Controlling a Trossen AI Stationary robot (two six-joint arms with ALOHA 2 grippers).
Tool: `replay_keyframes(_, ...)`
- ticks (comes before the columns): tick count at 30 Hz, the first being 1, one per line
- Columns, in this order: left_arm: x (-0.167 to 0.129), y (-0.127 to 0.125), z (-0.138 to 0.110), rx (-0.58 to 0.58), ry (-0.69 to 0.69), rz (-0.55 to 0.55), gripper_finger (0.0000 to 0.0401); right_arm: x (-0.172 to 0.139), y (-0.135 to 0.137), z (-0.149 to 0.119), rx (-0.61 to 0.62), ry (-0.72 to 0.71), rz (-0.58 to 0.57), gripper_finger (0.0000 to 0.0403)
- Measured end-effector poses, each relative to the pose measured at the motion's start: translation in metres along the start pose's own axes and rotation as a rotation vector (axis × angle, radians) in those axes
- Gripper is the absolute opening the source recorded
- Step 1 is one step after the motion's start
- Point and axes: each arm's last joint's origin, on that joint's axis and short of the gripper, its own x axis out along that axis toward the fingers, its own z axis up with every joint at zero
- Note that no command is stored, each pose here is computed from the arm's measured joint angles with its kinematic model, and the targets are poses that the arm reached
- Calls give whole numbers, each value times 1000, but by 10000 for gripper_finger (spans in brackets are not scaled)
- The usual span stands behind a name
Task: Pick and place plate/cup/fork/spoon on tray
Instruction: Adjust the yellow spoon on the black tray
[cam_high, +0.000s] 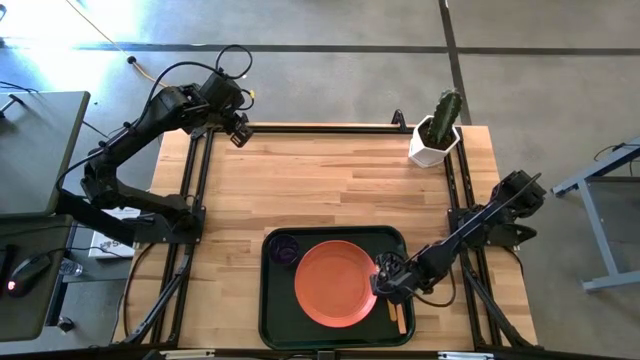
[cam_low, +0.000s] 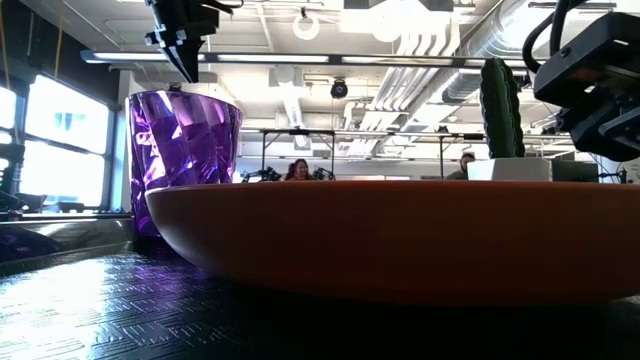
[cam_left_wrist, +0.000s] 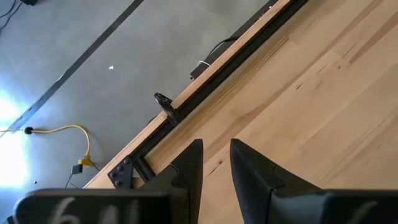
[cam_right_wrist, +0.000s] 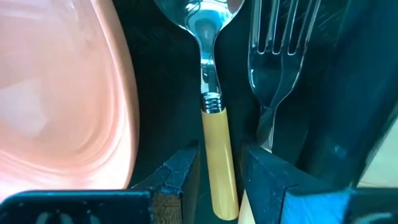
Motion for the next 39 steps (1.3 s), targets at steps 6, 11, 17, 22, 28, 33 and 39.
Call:
replay_keyframes(6, 0, 0, 0, 0, 0, 0, 72, 4, 0, 2, 6, -11, -14, 103)
replay_keyframes(11, 0, 0, 0, 0, 0, 0, 72, 5, 0, 3, 7, -12, -17, 103)
replay_keyframes(17, 0, 0, 0, 0, -1, 0, 72, 7, 3, 0, 5, 20, 3, 103)
replay_keyframes(22, 0, 0, 1, -2, -5, 0, 72, 7, 3, 0, 5, 34, -1, 103)
replay_keyframes(28, 0, 0, 1, -3, -8, 0, 72, 7, 2, 0, 5, 34, -8, 103)
replay_keyframes(33, 0, 0, 1, -2, -8, 0, 72, 7, 3, 1, 7, 21, 1, 103)
replay_keyframes(39, 0, 0, 1, -2, -8, 0, 72, 7, 3, 2, 10, 23, 0, 103)
